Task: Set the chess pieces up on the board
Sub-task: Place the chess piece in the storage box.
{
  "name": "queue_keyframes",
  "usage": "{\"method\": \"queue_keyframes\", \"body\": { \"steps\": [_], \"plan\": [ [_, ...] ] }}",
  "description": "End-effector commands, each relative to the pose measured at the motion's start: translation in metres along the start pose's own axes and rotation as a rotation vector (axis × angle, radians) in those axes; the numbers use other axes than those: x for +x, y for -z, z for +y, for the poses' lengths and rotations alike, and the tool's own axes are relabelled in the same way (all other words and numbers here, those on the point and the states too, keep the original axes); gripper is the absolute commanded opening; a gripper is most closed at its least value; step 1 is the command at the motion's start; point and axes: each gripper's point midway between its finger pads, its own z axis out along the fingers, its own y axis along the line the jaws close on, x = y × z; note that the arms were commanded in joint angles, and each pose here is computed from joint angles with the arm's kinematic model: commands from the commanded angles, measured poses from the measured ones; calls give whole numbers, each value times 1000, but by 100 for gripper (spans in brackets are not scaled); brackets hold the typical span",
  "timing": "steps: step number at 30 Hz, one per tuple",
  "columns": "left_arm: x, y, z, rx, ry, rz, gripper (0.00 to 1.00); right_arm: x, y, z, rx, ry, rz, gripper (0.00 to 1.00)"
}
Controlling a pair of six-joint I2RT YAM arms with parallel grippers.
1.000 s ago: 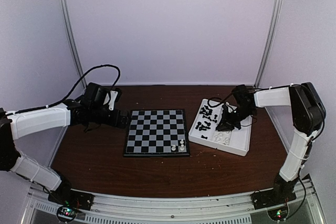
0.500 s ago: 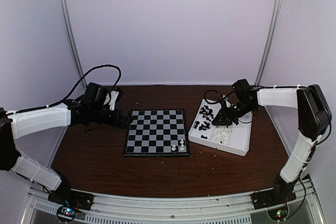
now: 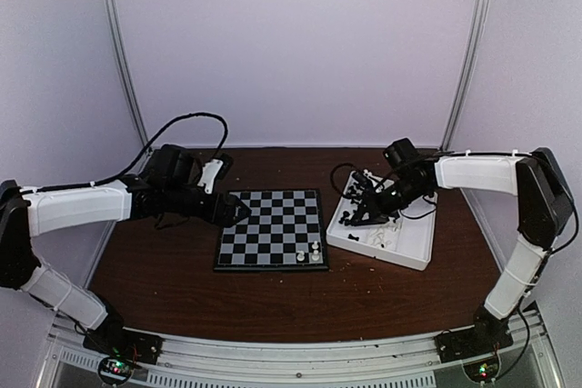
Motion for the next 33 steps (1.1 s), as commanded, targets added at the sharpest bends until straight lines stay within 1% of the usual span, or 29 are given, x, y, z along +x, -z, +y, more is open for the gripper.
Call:
{"method": "queue_keyframes", "body": {
  "steps": [1,6,9,12,15,17,20,22,24,26,27,28,31,33],
  "plan": [
    [-28,-7,-59,254,-69,-97,94,-6,7,53,-87,204,-47,1],
    [-39,-9,-103,373,-201,-180,91,-4,7,91,-220,278,-75,3],
    [-43,-11,-119,427,-245,-247,88,-3,7,104,-244,319,-84,3],
    [-48,-14,-128,442,-280,-290,86,-5,6,99,-200,313,-84,3],
    [-50,-21,-130,436,-293,-290,85,-4,5,82,-118,284,-79,2],
    [-52,-24,-131,429,-294,-292,85,3,5,81,-127,281,-59,2],
    [-53,-28,-135,440,-298,-300,85,9,10,93,-192,299,-60,3],
    [-53,-30,-140,463,-309,-309,83,7,14,92,-169,301,-84,3],
    [-53,-32,-141,459,-313,-311,83,1,17,71,-52,262,-113,1],
    [-54,-33,-138,437,-309,-308,83,-5,23,35,97,173,-128,0],
    [-52,-33,-133,405,-316,-297,83,-5,31,-17,214,18,-145,0],
    [-51,-33,-132,396,-321,-291,84,-1,33,-34,254,-35,-145,0],
    [-46,-32,-127,371,-326,-272,84,20,36,-74,397,-125,-119,0],
    [-43,-32,-125,361,-325,-257,84,28,36,-88,455,-151,-117,0]
  ]
}}
